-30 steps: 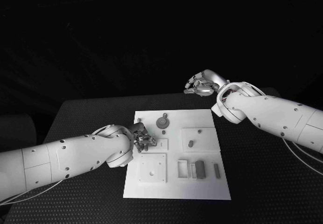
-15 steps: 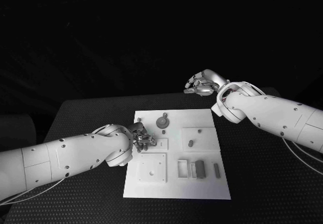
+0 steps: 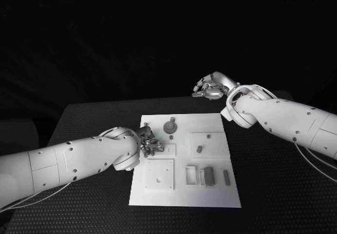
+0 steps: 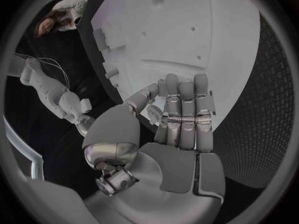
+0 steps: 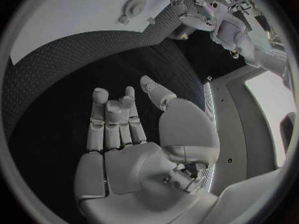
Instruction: Assemble the parts on the task board
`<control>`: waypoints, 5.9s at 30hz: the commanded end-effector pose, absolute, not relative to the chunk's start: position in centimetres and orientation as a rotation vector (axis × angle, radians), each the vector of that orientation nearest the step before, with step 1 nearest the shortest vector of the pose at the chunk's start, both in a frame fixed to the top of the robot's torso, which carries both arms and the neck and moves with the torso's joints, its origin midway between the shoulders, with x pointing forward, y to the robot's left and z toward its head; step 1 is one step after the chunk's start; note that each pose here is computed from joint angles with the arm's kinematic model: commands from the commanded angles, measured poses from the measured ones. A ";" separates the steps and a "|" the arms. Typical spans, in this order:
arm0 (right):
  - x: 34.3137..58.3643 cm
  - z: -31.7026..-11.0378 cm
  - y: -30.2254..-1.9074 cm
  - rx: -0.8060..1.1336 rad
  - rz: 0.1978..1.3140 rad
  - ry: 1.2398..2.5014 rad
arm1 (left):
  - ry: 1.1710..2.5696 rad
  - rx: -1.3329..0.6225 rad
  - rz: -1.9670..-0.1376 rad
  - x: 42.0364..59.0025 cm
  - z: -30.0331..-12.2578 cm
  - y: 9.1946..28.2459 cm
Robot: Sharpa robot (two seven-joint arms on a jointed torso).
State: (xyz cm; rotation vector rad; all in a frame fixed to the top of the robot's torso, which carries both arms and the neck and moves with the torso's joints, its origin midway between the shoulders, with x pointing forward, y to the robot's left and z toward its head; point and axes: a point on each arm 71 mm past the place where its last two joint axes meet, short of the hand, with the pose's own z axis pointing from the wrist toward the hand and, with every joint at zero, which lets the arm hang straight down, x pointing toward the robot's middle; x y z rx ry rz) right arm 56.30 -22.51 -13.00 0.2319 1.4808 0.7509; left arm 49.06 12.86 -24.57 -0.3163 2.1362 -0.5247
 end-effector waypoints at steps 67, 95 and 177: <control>56.7 -13.3 -21.8 0.219 0.762 1.503 | 2.272 -0.164 -0.450 50.8 -23.7 11.7; 56.7 -13.3 -21.6 0.216 0.766 1.506 | 2.305 -0.082 -0.449 50.3 -23.7 10.0; 57.1 -13.6 -21.9 0.222 0.757 1.505 | 2.020 -0.230 -0.290 59.6 -18.8 18.2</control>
